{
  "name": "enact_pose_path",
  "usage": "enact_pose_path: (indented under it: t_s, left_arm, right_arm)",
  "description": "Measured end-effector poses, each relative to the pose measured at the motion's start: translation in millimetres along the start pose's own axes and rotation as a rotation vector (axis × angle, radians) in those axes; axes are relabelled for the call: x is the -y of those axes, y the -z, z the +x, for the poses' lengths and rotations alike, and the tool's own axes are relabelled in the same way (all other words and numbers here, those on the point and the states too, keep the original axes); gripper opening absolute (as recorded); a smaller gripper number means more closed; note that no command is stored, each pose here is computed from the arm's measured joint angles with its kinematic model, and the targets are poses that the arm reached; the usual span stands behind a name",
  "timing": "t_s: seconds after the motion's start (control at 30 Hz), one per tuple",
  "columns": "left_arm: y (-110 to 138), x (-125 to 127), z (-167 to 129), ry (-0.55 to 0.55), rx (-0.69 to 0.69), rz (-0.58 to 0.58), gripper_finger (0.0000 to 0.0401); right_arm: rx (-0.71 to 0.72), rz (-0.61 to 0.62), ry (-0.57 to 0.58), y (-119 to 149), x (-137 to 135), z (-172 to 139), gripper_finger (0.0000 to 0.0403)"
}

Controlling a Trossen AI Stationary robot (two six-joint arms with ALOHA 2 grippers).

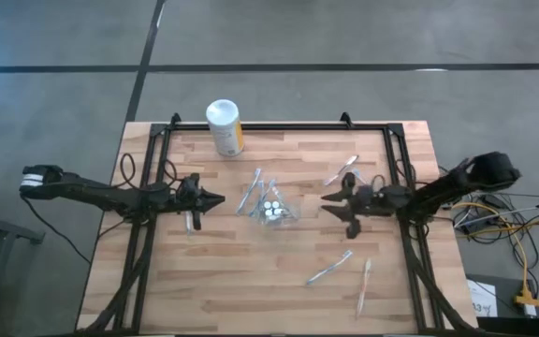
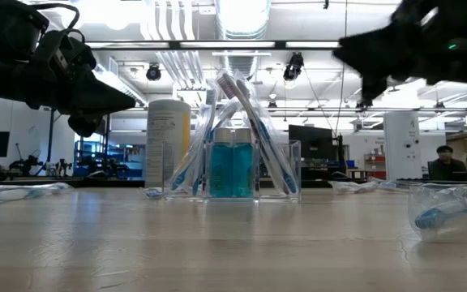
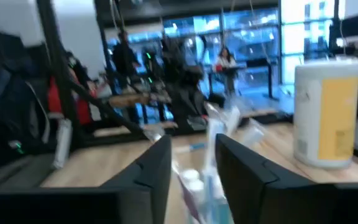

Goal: Pick & Place toothbrushing station
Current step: Put the blue toothbrush into the transparent organizer

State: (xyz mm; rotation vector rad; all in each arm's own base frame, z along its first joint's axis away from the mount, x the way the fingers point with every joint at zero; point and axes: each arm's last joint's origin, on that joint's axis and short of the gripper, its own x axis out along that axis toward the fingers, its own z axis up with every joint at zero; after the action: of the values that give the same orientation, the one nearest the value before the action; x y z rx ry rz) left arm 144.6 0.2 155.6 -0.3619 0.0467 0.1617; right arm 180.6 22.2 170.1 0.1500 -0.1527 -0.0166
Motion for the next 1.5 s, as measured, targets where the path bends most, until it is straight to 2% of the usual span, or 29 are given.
enact_pose_path:
  t_s: [0.1, 0.33, 0.43, 0.57, 0.63, 0.77, 0.9, 0.97, 1.07, 1.2, 1.3, 1.37, 1.5]
  left_arm:
    - [0, 0, 0, 0.000, 0.000, -0.043, 0.0026]
    - [-3, 1, 1, 0.004, 0.006, -0.063, 0.0026]
    - [-15, 12, 5, 0.080, 0.018, -0.077, 0.0022]
    - [-43, 40, 13, 0.143, -0.026, -0.012, 0.0005]
    - [-63, 55, 16, 0.076, -0.096, 0.023, 0.0006]
    - [-95, 80, 8, -0.214, -0.278, 0.073, 0.0004]
    - [-113, 99, -8, -0.460, -0.377, 0.036, 0.0006]
    - [-109, 104, -13, -0.535, -0.435, -0.002, 0.0006]
    - [-88, 107, -15, -0.626, -0.496, -0.040, 0.0007]
    - [-53, 108, -11, -0.678, -0.582, -0.035, 0.0007]
    - [-32, 107, -6, -0.707, -0.659, -0.006, 0.0012]
    - [-21, 106, -2, -0.740, -0.681, 0.008, 0.0025]
    - [-6, 106, 4, -0.811, -0.760, -0.045, 0.0066]
  right_arm:
    - [0.025, -0.042, -0.028, -2, -10, -11, 0.0081]
    - [0.018, -0.189, -0.128, 1, -29, -20, 0.0016]
    - [0.003, -0.199, -0.145, 3, -30, -20, 0.0010]
    - [-0.019, -0.206, -0.151, 6, -30, -21, 0.0008]
    - [-0.023, -0.211, -0.151, 7, -29, -22, 0.0008]
    - [-0.026, -0.212, -0.151, 8, -29, -22, 0.0008]
    - [-0.019, -0.187, -0.152, 6, -29, -22, 0.0008]
    - [-0.017, -0.169, -0.153, 6, -30, -22, 0.0008]
    - [-0.012, -0.132, -0.154, 4, -30, -21, 0.0008]
    - [-0.015, -0.097, -0.153, 4, -30, -21, 0.0008]
    - [-0.007, -0.121, -0.142, 3, -30, -21, 0.0008]
    - [0.013, -0.138, -0.118, 1, -29, -20, 0.0008]
    - [0.019, -0.165, -0.087, 1, -28, -20, 0.0008]
